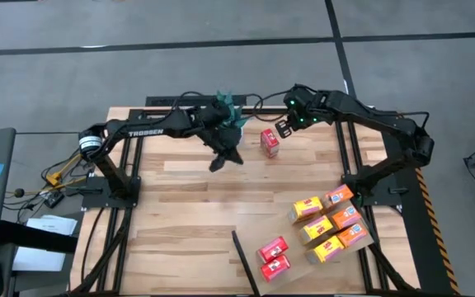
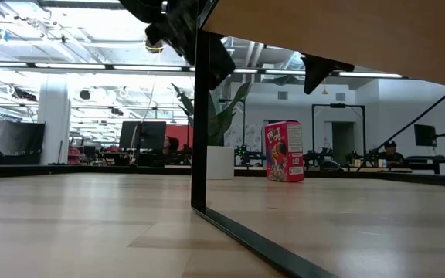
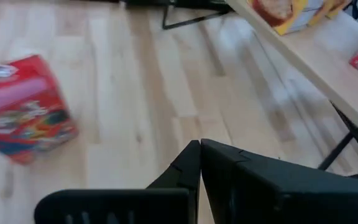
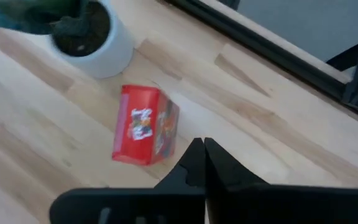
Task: Stack cereal on shelf
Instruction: Put the red cereal box on the shelf aligned with the other red cereal boxes
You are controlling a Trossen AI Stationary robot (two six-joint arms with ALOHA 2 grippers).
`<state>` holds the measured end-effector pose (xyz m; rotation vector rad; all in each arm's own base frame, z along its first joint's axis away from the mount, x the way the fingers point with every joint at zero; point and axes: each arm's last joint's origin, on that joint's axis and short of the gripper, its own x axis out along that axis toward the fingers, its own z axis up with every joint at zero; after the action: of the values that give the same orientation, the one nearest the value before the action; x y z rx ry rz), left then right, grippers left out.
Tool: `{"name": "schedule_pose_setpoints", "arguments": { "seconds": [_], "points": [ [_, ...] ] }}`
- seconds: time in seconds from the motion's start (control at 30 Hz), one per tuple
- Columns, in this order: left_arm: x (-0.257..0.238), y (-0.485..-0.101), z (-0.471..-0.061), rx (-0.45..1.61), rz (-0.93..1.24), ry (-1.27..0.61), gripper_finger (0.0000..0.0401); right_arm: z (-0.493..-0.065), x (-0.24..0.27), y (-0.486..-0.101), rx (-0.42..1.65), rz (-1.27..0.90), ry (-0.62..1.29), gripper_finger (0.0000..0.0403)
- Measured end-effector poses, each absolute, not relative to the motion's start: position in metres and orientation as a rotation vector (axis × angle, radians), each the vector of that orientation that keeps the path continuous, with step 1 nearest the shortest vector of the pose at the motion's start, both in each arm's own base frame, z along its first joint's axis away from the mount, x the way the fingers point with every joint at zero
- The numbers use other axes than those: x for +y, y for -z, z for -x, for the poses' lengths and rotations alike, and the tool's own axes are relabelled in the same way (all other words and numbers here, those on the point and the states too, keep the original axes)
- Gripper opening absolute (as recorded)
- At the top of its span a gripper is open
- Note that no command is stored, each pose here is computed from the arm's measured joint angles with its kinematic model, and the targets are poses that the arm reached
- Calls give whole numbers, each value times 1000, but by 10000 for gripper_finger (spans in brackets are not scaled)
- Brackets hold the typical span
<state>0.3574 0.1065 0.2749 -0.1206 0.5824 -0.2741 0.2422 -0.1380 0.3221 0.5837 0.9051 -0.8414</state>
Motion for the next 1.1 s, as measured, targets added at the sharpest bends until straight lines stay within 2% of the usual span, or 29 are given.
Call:
{"name": "schedule_pose_setpoints", "arguments": {
  "seconds": [0.2,0.47,0.6,0.77,0.93,1.1],
  "points": [
    [72,-254,-367,552,87,231,0,-240,-136,-324,910,-578,840,10],
    [99,-213,-349,379,250,55,0,-238,-138,-303,957,-581,835,11],
    [92,-200,-342,294,270,-54,0,-240,-140,-296,919,-591,843,5],
    [76,-196,-344,268,257,-214,0,-241,-145,-291,866,-620,861,5],
    [52,-206,-346,246,251,-143,0,-240,-146,-289,875,-625,869,7],
    [30,-195,-342,312,269,-429,0,-242,-144,-289,873,-629,848,5]
  ]
}}
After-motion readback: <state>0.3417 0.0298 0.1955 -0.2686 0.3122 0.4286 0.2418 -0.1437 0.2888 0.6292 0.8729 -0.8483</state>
